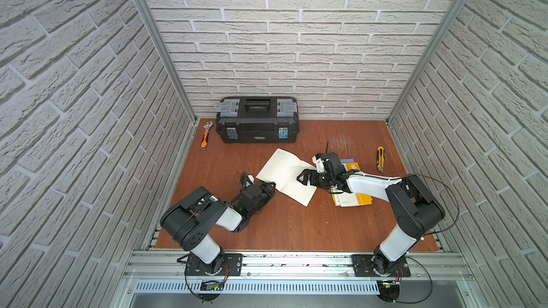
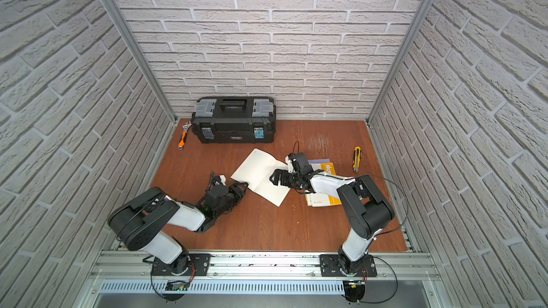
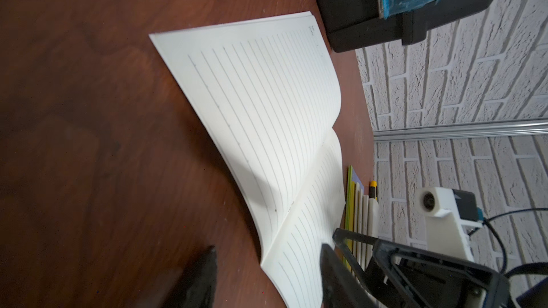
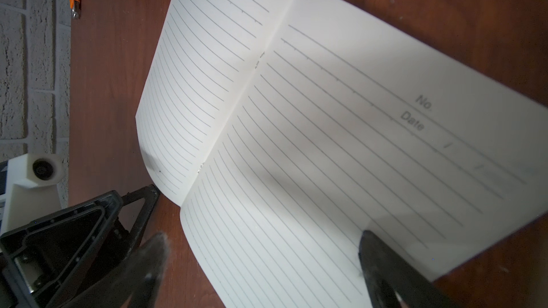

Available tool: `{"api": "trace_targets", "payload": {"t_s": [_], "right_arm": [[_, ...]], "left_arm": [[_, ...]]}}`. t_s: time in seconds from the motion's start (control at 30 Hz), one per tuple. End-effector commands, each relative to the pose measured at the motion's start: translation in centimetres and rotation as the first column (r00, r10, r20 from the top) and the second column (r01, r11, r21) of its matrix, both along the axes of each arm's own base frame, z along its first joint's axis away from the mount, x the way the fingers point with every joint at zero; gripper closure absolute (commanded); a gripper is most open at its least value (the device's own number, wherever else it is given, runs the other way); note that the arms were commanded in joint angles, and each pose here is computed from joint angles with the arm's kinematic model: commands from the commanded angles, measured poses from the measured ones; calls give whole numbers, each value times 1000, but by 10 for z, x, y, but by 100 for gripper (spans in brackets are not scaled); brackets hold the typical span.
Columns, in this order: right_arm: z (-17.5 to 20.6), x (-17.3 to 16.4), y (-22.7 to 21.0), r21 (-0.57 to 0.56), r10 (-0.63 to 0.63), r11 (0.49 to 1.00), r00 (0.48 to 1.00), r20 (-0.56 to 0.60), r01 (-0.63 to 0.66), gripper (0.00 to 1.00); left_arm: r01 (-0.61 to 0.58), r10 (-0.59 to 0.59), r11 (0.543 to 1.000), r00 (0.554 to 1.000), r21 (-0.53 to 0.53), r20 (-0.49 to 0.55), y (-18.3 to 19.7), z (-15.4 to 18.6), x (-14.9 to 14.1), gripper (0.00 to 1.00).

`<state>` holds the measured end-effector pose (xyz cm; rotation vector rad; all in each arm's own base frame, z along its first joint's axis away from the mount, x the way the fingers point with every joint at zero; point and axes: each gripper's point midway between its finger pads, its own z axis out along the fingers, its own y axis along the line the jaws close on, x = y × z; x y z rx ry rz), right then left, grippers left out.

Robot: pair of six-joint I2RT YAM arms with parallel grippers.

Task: Close the notebook
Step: Close the notebook at the center of the board.

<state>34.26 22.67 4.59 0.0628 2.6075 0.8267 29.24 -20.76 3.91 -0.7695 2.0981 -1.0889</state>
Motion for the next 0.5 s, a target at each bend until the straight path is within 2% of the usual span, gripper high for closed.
{"api": "trace_targets", "payload": {"t_s": [0.0,0.3,0.47], "right_arm": [[2,6,7,7,11,1000,999,34,-11,0],[0,3,5,2,17,1000,1000,26,-17,0],[0,2,5,-2,21,1000,1000,22,-21,0]], "left_arm": [[-51,52,998,999,-38,14,3,-1,9,47],[-100,102,989,995,-113,16,4,-25,21,52],[-64,67,995,997,-79,31,-5,-33,24,59]]}}
